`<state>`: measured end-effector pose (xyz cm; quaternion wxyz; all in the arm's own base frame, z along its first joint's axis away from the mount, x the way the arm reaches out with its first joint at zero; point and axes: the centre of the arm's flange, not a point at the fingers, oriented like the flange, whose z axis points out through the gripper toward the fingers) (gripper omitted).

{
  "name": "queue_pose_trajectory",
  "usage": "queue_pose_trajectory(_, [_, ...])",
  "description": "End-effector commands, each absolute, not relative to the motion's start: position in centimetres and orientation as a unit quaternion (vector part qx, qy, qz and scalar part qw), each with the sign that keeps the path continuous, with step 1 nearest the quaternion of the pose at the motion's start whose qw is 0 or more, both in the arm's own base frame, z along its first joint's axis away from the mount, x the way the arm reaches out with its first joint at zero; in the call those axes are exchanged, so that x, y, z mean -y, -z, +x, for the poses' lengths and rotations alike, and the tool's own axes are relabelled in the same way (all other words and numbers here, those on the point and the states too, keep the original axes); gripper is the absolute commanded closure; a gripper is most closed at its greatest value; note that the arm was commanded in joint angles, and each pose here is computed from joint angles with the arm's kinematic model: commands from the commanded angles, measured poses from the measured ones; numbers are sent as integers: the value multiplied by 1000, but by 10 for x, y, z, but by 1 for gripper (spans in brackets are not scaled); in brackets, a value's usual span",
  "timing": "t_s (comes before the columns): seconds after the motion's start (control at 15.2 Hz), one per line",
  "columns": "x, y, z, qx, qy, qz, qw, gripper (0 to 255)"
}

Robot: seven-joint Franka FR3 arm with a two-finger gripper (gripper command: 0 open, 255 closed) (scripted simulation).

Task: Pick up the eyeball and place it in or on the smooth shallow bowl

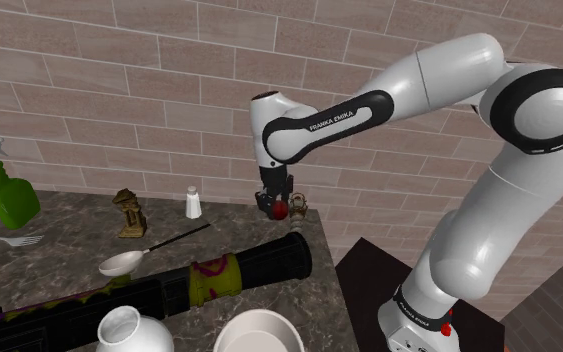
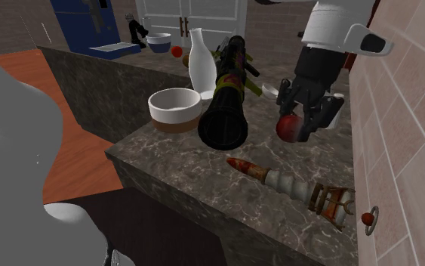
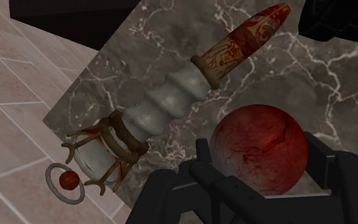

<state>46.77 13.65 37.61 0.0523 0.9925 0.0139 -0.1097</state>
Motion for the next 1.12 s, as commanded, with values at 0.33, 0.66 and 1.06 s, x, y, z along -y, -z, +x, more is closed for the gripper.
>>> queue_pose_trajectory(0.33, [-138,-413,467,-14,110,992,52,255])
queue_pose_trajectory(0.66, [-138,-439,467,-14,110,992,52,255])
queue_pose_trajectory(1.06, [-180,-445,435,-14,110,992,52,255])
